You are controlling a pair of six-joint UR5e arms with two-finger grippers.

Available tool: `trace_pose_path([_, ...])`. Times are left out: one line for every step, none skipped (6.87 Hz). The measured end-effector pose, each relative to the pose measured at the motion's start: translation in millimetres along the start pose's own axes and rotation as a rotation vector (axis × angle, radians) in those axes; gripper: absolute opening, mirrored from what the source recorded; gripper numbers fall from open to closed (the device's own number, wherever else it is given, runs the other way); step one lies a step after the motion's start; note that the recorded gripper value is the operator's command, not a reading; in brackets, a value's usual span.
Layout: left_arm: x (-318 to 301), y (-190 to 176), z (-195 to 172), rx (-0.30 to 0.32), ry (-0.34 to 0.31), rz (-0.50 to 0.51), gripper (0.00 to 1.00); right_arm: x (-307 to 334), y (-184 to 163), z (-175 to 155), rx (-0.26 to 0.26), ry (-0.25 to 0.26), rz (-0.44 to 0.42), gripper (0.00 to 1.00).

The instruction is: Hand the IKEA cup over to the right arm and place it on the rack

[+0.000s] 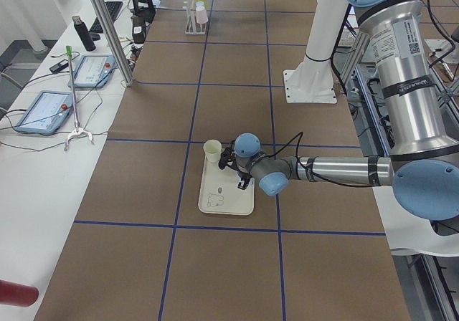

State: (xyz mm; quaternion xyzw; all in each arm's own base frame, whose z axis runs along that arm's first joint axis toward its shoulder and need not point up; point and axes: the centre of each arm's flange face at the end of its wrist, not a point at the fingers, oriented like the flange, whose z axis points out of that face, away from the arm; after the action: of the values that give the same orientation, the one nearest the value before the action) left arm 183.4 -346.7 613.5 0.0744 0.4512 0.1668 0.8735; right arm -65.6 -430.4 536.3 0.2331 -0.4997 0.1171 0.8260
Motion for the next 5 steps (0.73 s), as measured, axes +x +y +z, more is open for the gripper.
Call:
trace_pose_path([7.3,-6.2,-11.1,0.027,0.007,0.01,0.0,1.9,2.3,-1.2,0.001,-0.001,-0.001,1.0])
trace_pose_path([13.0,-17.6,-39.2,0.093,0.008,0.011,0.0,2.7,3.3,-1.7,0.001,-0.002,-0.001,1.0])
trace_pose_path([11.8,-29.2,-77.1,0.182,-0.004,-0.004,0.0,2.8,3.6,-1.9,0.001,-0.002,-0.001,1.0])
trace_pose_path([11.6,-43.7,-109.4,0.259,-0.023,-0.023,0.0,1.3,2.7,-1.7,0.002,-0.005,0.003,1.0])
trace_pose_path([18.1,-78.8,-134.2,0.324,-0.046,-0.055,0.0,-4.3,-0.6,-1.5,0.007,-0.014,0.023,1.0])
